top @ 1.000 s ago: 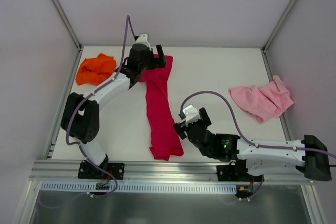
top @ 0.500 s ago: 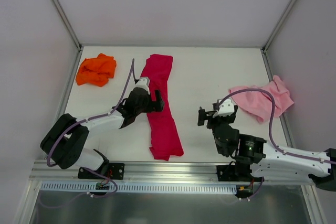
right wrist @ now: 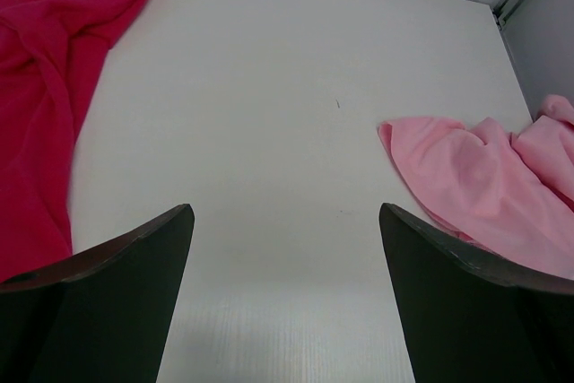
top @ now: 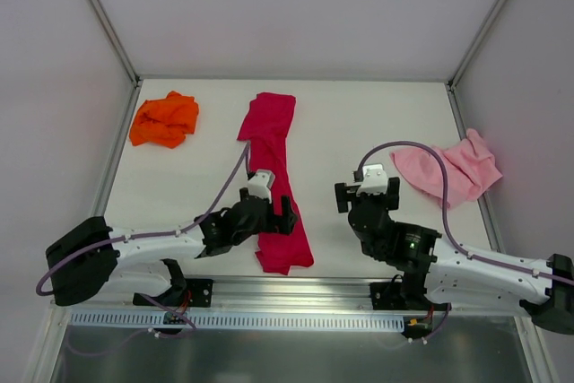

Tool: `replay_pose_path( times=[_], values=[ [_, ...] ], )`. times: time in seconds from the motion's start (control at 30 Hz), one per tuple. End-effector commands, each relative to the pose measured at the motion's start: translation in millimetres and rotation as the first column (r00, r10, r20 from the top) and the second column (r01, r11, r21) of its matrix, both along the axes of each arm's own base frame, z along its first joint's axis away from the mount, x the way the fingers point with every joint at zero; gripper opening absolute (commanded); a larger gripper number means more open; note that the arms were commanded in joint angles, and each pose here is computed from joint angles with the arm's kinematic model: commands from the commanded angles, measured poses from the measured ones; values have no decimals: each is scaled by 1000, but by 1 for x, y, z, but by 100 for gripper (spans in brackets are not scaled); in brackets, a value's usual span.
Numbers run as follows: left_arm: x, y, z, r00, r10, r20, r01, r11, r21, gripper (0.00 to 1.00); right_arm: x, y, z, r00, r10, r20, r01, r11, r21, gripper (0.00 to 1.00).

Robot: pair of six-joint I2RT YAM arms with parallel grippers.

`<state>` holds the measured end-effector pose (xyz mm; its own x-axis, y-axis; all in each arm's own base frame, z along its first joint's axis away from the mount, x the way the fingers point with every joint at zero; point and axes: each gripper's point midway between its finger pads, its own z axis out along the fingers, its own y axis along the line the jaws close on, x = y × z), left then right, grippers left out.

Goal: Fold and stack the t-shirts

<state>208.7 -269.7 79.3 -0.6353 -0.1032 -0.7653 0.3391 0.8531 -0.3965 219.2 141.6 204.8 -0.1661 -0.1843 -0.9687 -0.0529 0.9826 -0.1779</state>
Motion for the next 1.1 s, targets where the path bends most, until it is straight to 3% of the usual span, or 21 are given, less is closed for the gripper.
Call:
replay_pose_path(
  times=[0.0,0.13,0.3,0.5,0.53,0.87,1.07],
  values=[
    [-2,16,-4,989,141,41,-144,988,62,95,3,7,8,1000,-7,5,7,997,71,90],
    [-23,16,-14,986,160,36,-163,981,106,95,3,15,9,1000,19,-5,-19,997,79,90],
    [-33,40,-16,960,260,107,-279,928,247,96,3,21,5,999,46,-15,-45,995,84,90],
    [-54,45,-4,925,332,182,-375,874,308,97,4,31,4,997,71,-27,-69,994,84,90],
    [-58,59,-9,911,362,196,-410,841,352,98,4,33,4,997,77,-28,-74,993,88,90],
    [-74,54,-12,908,353,227,-416,828,376,99,5,43,0,994,102,-49,-98,993,68,90],
    [-87,52,-18,891,390,232,-446,849,284,99,4,39,-2,994,99,-48,-95,993,72,90]
  ],
)
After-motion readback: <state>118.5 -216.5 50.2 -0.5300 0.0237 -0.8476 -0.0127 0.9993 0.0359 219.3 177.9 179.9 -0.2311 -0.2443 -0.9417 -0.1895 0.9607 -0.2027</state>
